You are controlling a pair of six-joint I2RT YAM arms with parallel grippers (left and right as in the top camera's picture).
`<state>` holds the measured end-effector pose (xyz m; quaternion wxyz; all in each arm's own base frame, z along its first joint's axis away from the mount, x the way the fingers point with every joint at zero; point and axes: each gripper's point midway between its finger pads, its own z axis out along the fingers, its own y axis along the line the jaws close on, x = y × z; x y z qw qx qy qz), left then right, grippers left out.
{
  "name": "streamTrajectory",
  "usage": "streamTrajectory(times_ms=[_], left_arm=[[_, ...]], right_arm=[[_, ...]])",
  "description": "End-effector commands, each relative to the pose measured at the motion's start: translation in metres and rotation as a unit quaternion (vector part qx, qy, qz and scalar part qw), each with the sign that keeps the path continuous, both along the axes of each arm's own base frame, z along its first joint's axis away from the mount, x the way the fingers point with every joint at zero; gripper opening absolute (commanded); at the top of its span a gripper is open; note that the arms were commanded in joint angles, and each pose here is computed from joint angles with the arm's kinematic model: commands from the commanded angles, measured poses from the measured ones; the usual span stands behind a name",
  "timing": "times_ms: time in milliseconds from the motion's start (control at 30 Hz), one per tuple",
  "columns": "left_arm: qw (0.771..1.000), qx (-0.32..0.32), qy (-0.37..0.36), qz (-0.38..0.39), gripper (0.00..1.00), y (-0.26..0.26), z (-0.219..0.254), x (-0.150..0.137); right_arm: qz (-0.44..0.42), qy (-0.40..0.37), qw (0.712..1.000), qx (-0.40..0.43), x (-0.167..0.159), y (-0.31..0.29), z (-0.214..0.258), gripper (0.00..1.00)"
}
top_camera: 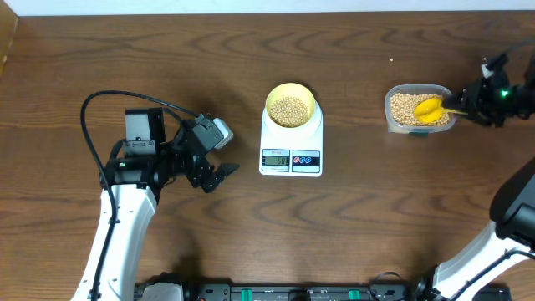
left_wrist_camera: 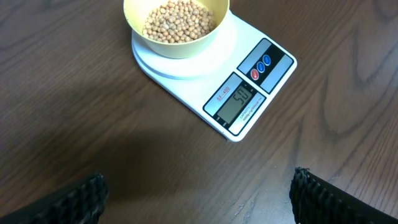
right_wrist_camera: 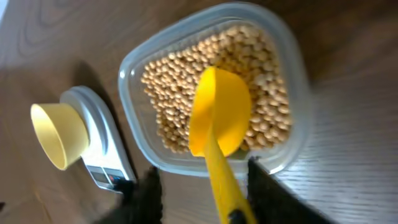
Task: Scoop item into bowl and weigh 50g on scale
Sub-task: 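Lower the scoop into the soybean tub with the right gripper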
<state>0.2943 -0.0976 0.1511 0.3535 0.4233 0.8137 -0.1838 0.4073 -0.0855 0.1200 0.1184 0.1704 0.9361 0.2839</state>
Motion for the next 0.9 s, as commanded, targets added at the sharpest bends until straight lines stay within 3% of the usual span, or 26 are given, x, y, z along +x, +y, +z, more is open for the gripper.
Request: streamTrajectory(times_ms=[0, 167, 233, 300, 633, 867], left_arm=[[1.000, -0.007, -0.002, -0.002, 0.95, -0.001, 0.002, -0.002], [1.000, -0.007, -0.002, -0.002, 0.95, -0.001, 0.002, -0.002], [1.000, -0.007, -0.002, -0.002, 0.95, -0.001, 0.002, -0.002], [1.000, -0.007, -0.002, -0.002, 0.95, -0.001, 0.002, -0.002], [1.000, -0.007, -0.002, -0.002, 0.95, -0.001, 0.002, -0.002], [1.000, -0.007, -0.002, -0.002, 0.95, -0.001, 0.002, -0.002]], right_arm=[[-0.010, 0.002, 1.000, -0.004, -0.004, -0.005, 0.004, 0.49], [-0.012, 0.018, 1.000, -0.021, -0.009, -0.010, -0.001, 0.67], [-0.015, 0.054, 0.997, -0.052, -0.022, -0.018, -0.009, 0.91], [-0.016, 0.064, 0.996, -0.058, -0.026, -0.019, -0.011, 0.98], [-0.086, 0.129, 0.983, -0.093, -0.041, -0.033, -0.013, 0.99], [-0.109, 0.058, 0.985, -0.123, -0.045, -0.025, 0.050, 0.99]])
